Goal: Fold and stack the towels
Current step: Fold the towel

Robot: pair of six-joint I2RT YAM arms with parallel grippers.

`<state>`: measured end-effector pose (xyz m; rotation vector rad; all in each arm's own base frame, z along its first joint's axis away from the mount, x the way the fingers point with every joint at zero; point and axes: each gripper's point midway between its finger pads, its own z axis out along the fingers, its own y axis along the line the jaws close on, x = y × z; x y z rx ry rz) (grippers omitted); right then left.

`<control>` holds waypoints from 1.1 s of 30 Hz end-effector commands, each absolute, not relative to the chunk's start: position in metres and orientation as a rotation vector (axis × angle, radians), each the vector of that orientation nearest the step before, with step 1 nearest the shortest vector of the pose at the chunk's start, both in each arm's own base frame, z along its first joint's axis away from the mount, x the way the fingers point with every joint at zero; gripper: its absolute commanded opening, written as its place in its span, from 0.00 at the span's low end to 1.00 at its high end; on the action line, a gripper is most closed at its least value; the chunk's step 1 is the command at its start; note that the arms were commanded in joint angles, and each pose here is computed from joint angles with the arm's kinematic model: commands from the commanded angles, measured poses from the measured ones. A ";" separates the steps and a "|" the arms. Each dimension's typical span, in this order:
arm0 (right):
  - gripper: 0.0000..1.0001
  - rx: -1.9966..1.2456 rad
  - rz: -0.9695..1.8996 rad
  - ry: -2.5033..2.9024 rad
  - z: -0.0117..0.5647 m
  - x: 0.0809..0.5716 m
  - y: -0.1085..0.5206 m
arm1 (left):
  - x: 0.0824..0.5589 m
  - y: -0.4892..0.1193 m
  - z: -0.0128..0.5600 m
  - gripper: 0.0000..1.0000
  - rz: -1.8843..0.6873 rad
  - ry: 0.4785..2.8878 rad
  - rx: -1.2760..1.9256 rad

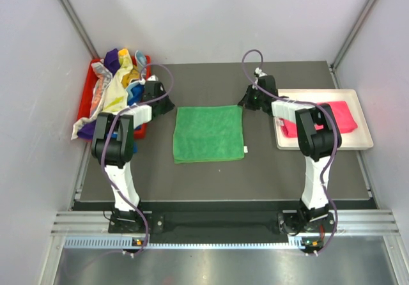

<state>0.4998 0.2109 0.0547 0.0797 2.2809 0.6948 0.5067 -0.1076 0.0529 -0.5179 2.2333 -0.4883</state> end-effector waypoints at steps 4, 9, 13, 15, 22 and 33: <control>0.00 0.030 0.683 2.159 0.102 0.521 0.207 | 0.528 -0.110 0.094 0.21 -0.527 2.151 -0.497; 0.01 0.034 0.682 2.191 0.090 0.521 0.209 | 0.524 -0.119 0.095 0.38 -0.554 2.167 -0.463; 0.15 0.048 0.638 2.242 0.078 0.518 0.205 | 0.522 -0.129 0.077 0.39 -0.552 2.258 -0.377; 0.32 0.056 0.604 2.246 0.078 0.521 0.201 | 0.518 -0.132 0.066 0.39 -0.521 2.293 -0.323; 0.41 0.070 0.514 2.291 0.073 0.517 0.190 | 0.514 -0.137 0.054 0.41 -0.492 2.326 -0.268; 0.41 -0.037 0.431 2.342 0.061 0.502 0.206 | 0.511 -0.124 0.036 0.40 -0.222 2.402 -0.251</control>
